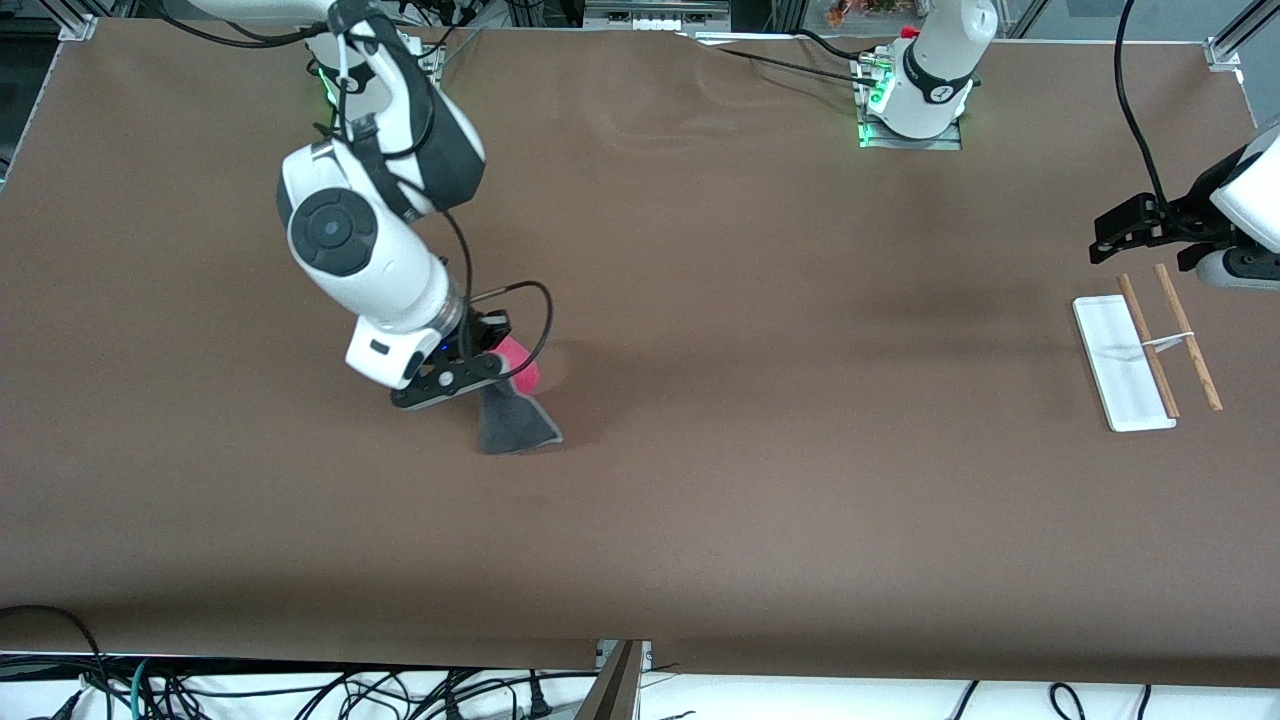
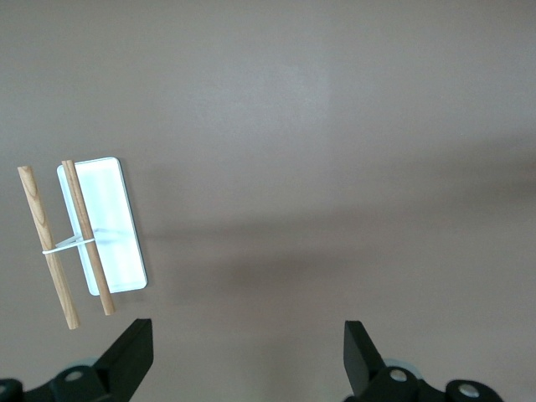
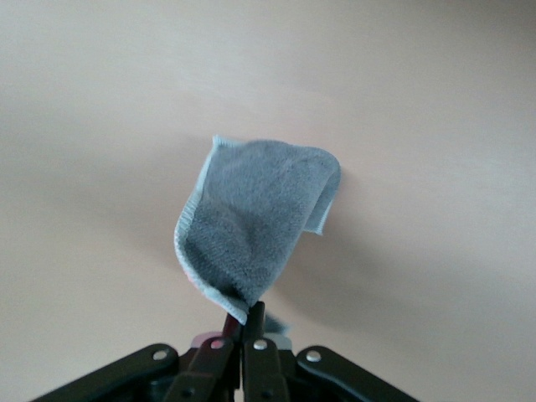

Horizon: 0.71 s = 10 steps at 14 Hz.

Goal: Pass towel and hang on rack
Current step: 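Lift the towel with the right gripper while the left gripper reaches toward it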

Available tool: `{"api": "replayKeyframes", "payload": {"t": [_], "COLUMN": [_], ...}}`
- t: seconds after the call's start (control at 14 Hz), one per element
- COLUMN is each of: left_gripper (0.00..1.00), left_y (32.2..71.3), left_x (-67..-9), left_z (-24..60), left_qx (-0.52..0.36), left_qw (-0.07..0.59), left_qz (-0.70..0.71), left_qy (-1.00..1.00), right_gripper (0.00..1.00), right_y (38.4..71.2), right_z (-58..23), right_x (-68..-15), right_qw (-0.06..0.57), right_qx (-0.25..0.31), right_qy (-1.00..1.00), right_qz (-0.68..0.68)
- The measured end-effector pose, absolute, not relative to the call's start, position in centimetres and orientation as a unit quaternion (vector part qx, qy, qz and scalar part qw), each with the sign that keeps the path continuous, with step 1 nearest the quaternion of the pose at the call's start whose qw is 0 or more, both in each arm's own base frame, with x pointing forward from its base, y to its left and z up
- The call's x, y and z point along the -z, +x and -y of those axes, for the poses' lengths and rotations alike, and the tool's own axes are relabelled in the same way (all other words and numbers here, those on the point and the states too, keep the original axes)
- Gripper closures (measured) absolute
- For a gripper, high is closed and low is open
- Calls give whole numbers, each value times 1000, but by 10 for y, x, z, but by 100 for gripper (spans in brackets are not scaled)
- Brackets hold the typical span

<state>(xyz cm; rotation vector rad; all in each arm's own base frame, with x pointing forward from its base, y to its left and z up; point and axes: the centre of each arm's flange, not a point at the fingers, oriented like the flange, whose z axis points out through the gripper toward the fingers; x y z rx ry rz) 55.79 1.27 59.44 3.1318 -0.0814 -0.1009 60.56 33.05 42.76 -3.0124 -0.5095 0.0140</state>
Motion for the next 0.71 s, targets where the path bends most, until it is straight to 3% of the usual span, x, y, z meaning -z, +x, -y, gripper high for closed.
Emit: {"api": "replayKeyframes", "payload": {"t": [0.36, 0.71], "left_gripper": [0, 0], "left_y": [566, 569], "left_x": [-596, -603], "left_z": [-1, 17], "left_qx": [6, -9], "left_qw": [-42, -56], "left_qz": [48, 68], "left_qy": [998, 996], "right_gripper": [98, 98], "right_y": [568, 538], "right_z": [-409, -481], "right_x": [-466, -471], "right_qw": [84, 133], "right_qx": [15, 72], "right_qy": [-985, -975], "right_qz": [151, 163]}}
